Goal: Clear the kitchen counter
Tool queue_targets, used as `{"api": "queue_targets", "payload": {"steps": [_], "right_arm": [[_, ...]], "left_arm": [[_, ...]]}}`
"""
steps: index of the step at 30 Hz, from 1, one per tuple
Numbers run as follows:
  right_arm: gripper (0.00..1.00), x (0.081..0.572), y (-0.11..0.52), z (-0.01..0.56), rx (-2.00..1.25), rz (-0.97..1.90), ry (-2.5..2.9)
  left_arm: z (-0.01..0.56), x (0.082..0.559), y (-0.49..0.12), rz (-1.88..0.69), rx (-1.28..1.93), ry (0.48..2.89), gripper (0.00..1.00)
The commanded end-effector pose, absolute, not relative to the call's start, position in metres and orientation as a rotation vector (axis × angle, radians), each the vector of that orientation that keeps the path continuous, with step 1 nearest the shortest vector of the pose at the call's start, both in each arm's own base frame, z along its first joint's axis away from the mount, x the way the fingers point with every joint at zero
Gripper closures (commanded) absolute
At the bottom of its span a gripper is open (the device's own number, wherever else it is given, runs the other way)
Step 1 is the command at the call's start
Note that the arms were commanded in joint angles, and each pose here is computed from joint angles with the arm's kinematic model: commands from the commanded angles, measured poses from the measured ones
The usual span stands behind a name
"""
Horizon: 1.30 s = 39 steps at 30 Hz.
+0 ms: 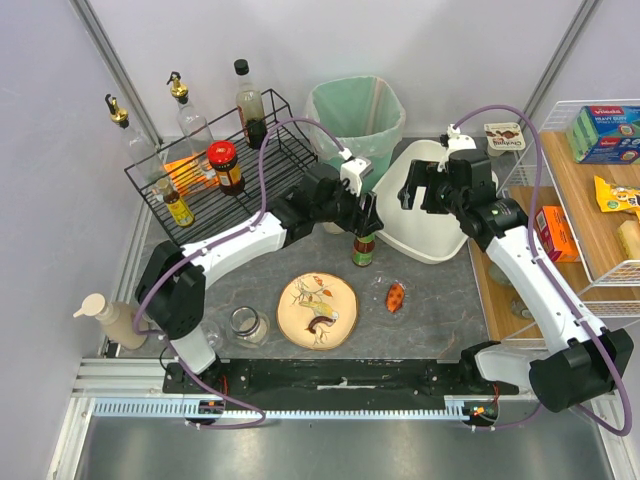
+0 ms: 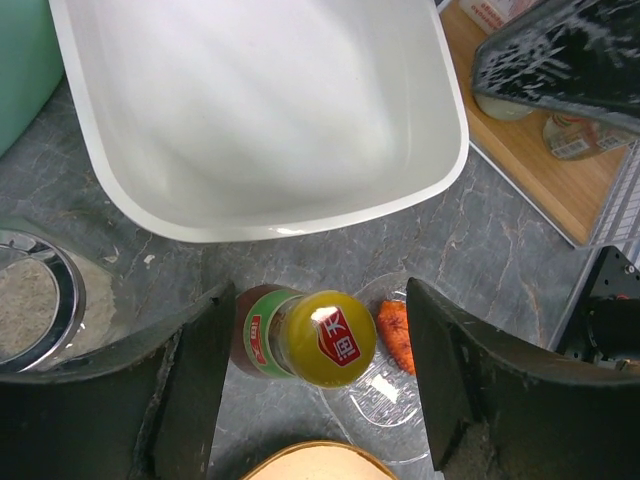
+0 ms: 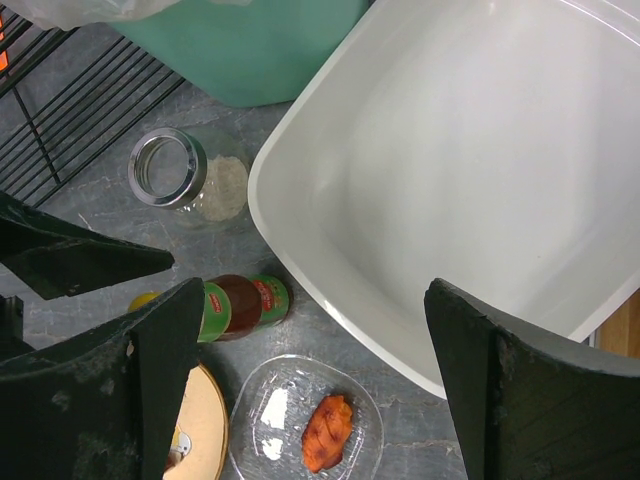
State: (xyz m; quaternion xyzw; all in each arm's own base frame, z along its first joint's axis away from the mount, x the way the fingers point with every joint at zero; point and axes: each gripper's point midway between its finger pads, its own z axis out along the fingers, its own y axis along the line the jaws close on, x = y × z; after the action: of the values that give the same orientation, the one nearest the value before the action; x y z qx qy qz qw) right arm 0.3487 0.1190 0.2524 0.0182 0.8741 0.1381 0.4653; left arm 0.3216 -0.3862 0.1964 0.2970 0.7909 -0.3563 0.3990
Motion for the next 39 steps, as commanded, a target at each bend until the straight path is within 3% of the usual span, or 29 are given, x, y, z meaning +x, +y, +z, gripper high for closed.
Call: {"api": "queue_targets", "payload": {"steps": [1, 6, 10, 19, 39], "right_arm": [[0.02, 0.352, 0.117, 0.255, 0.032, 0.328, 2.137], [0.02, 0.351, 0.117, 0.255, 0.029, 0.33, 2.139], [0.02, 0.352, 0.117, 0.255, 0.029, 0.331, 2.139], [0.02, 0.353, 0.116, 0.253, 0.034, 0.325, 2.143], [0.02, 0.358, 0.116, 0.251, 0.044, 0.322, 2.152]], "left_arm": [[0.181, 0.316, -0.396, -0.91, 0.81, 2.013, 0.27], [0.169, 0.317, -0.397, -0.846, 0.832, 2.017, 0.27], [0.167, 0.318, -0.398, -0.804, 0.84, 2.005, 0.38], [0.183, 0.325, -0.392, -0.698, 0.842, 1.946, 0.98], [0.392, 0.367, -0.31, -0.342, 0.476, 1.671, 0.98]]}}
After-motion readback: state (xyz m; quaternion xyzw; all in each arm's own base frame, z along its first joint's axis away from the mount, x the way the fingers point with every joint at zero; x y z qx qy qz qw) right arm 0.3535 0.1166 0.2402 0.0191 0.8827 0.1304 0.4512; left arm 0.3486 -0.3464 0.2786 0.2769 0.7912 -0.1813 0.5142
